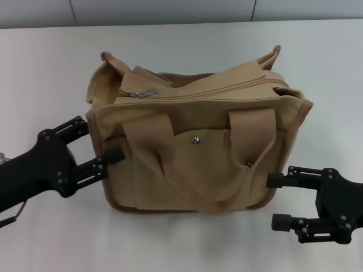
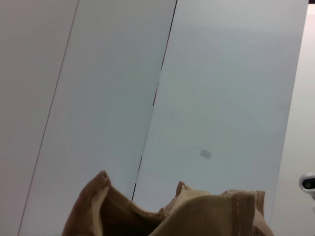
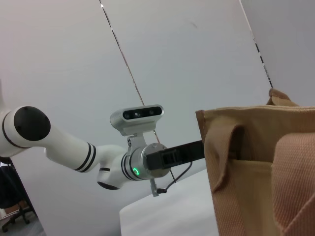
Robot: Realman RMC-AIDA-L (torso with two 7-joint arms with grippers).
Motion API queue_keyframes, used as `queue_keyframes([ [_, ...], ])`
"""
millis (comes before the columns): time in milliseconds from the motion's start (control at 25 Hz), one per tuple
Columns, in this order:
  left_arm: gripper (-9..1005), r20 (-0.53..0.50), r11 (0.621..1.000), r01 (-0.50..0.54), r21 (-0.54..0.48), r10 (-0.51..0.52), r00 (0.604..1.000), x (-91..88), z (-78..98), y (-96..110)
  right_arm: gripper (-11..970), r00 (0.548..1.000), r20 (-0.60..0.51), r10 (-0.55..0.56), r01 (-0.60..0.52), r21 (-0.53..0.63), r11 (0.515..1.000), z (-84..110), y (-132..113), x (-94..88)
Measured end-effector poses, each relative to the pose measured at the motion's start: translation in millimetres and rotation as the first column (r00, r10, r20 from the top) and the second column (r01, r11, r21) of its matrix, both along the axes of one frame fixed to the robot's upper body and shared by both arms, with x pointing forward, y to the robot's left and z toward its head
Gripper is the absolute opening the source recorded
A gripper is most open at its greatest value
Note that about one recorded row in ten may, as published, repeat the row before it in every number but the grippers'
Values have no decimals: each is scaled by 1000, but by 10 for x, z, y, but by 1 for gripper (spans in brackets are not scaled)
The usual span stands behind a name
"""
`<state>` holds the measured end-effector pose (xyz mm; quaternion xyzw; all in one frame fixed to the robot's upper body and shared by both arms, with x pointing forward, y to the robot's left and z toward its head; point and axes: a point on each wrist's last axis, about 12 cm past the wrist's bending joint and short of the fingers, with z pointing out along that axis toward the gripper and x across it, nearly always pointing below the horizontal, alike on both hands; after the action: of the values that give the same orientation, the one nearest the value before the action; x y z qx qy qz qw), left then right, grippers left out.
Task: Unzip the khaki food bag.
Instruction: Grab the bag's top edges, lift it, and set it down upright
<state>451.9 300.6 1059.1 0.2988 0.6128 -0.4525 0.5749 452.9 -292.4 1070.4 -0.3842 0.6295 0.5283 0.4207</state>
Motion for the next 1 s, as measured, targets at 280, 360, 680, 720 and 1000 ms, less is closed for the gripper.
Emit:
queue_keyframes([
  [280, 623, -4, 999, -6, 39, 6, 1000, 73, -70, -83, 779, 1000, 2, 0, 0, 1, 1000, 7, 3, 12],
  [360, 529, -14, 999, -26, 47, 26, 1000, 95, -102, -102, 779, 1000, 3, -1, 1, 2, 1000, 10, 4, 17],
  [680, 287, -7, 998, -54, 33, 54, 999, 135, -97, -114, 780, 1000, 4, -4, 4, 4, 1000, 13, 2, 20],
  [720, 267, -6, 998, -60, 28, 60, 998, 137, -94, -112, 780, 1000, 4, -5, 5, 4, 1000, 13, 1, 20],
  [1000, 113, 17, 995, -94, -34, 95, 995, 167, 7, -41, 779, 999, 29, -19, 17, 76, 997, 73, -12, -10],
])
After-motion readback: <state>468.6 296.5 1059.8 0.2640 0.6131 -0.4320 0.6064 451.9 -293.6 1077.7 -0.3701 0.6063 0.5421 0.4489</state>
